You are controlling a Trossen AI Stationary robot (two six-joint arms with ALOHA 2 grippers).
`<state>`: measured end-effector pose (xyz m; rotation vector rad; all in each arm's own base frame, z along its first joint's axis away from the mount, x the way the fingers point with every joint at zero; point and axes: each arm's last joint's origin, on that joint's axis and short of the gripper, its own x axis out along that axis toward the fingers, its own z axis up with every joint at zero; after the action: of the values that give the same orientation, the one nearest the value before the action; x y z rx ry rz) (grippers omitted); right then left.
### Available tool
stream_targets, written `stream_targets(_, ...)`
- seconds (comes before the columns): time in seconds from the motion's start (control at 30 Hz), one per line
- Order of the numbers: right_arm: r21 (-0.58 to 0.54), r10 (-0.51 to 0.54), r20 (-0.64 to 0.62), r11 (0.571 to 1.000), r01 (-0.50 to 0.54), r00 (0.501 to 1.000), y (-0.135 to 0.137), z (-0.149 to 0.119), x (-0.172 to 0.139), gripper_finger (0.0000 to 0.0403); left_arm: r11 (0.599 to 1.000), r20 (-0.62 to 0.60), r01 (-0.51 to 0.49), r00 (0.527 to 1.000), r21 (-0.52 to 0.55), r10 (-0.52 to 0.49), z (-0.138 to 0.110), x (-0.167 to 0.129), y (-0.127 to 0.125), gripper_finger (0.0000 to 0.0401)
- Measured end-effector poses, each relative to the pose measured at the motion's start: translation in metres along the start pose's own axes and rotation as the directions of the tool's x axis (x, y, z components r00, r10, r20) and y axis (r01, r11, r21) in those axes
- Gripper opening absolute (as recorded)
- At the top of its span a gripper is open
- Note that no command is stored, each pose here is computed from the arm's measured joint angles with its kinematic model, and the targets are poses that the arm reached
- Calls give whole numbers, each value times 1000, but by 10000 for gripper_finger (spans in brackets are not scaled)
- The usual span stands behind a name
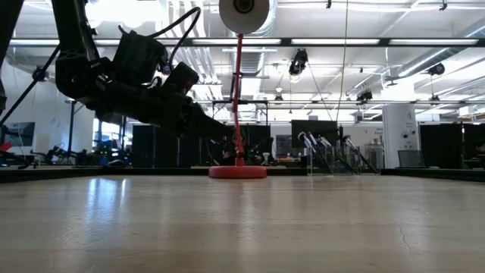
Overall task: Sort items
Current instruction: Put the black eyeshadow brush into the transparent organizer
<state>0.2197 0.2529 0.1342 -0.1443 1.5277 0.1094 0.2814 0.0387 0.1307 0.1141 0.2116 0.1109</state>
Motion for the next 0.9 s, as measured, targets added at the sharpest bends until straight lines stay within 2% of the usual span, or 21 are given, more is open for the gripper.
stream_targets(0.17, 7, -1, -2, 1000, 1, 1000, -4, 0, 4, 12, 1000, 0, 0, 1000, -23, 0, 0, 0, 0, 0)
stream_targets(0.33, -31, 13, 26, 999, -12, 1000, -9, -1, -4, 9, 995, 28, -10, 1000, -97, 13, 4, 1, 1, 0)
stream_targets(0.43, -35, -56, 79, 998, 59, 995, -21, -2, -14, 9, 992, 44, -11, 999, -124, 17, 5, 1, 1, 0)
stream_targets(0.63, -16, -67, 221, 997, 72, 973, -50, -4, -44, 8, 992, 44, -17, 999, -128, 23, 5, 1, 2, 0)
stream_targets(0.73, 16, -105, 341, 994, 106, 934, -71, -7, -62, 8, 992, 43, -19, 999, -128, 24, 5, 1, 2, 0)
stream_targets(0.83, 75, -166, 481, 986, 149, 861, -91, -13, -79, 8, 992, 41, -19, 999, -128, 25, 5, 1, 2, 0)
stream_targets(0.9, 128, -222, 568, 975, 182, 792, -104, -19, -89, 8, 992, 41, -19, 999, -128, 25, 5, 1, 2, 0)
